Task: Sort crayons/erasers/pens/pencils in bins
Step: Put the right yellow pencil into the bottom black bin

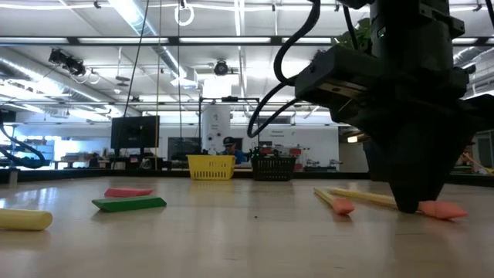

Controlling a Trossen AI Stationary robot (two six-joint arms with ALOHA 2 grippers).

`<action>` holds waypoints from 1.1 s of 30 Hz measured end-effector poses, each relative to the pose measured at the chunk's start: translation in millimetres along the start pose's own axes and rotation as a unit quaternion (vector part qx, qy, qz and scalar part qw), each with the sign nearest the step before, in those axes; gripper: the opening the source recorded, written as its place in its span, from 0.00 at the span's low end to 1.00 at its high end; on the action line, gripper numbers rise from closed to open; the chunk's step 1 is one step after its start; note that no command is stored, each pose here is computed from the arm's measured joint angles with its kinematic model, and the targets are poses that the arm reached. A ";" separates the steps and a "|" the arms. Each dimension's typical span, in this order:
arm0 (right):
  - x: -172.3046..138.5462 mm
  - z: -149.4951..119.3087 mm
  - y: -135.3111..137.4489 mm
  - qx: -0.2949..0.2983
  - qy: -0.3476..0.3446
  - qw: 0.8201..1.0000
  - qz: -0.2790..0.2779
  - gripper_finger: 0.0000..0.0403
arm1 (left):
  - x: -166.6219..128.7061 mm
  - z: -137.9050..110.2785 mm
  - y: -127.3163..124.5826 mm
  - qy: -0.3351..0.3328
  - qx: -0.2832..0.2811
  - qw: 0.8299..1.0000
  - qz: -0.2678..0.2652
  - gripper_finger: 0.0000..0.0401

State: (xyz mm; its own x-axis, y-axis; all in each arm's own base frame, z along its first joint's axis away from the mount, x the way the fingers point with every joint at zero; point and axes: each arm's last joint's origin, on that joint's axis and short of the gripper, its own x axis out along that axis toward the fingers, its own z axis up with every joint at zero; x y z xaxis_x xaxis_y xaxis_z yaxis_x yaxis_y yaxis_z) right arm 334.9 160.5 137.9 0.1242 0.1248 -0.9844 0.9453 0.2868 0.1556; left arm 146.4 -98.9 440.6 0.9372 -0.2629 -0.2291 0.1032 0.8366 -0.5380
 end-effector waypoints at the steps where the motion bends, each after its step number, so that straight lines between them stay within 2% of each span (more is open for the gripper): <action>1: 0.0 0.3 0.1 0.000 -0.005 1.000 0.001 0.13 | 0.0 0.1 0.1 -0.002 0.000 1.000 0.002 0.05; 6: 0.0 1.1 0.3 -0.008 -0.019 1.000 0.004 0.06 | 0.0 0.3 0.4 -0.005 -0.004 1.000 0.006 0.02; 15: -11.8 -3.7 4.2 -0.051 0.010 0.998 0.020 0.05 | 0.0 0.1 0.6 -0.004 -0.009 1.000 0.007 0.07; 20: -48.3 -14.2 2.2 -0.066 0.024 0.996 0.061 0.05 | 0.0 -0.7 1.2 0.000 -0.003 1.000 0.010 0.04; 25: -102.1 -23.7 -15.9 -0.068 0.055 0.992 0.093 0.05 | 0.0 -1.9 2.1 0.006 0.002 1.000 0.015 0.03; 28: -133.5 -30.6 -35.4 -0.080 0.114 0.986 0.089 0.05 | 0.1 -2.2 2.3 0.007 0.011 1.000 0.016 0.05; 33: -180.4 -32.7 -76.7 -0.090 0.244 0.964 0.047 0.05 | 0.1 -2.3 2.4 0.008 0.033 0.999 0.016 0.07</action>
State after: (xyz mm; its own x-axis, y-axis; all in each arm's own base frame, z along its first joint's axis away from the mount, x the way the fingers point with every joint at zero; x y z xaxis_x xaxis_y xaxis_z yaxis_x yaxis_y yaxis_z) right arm 230.1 147.0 306.3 0.0088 0.5782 -0.8158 0.8636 0.4070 0.2977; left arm 146.0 -98.0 437.4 0.9351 -0.2422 -0.2587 0.0951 0.8747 -0.4753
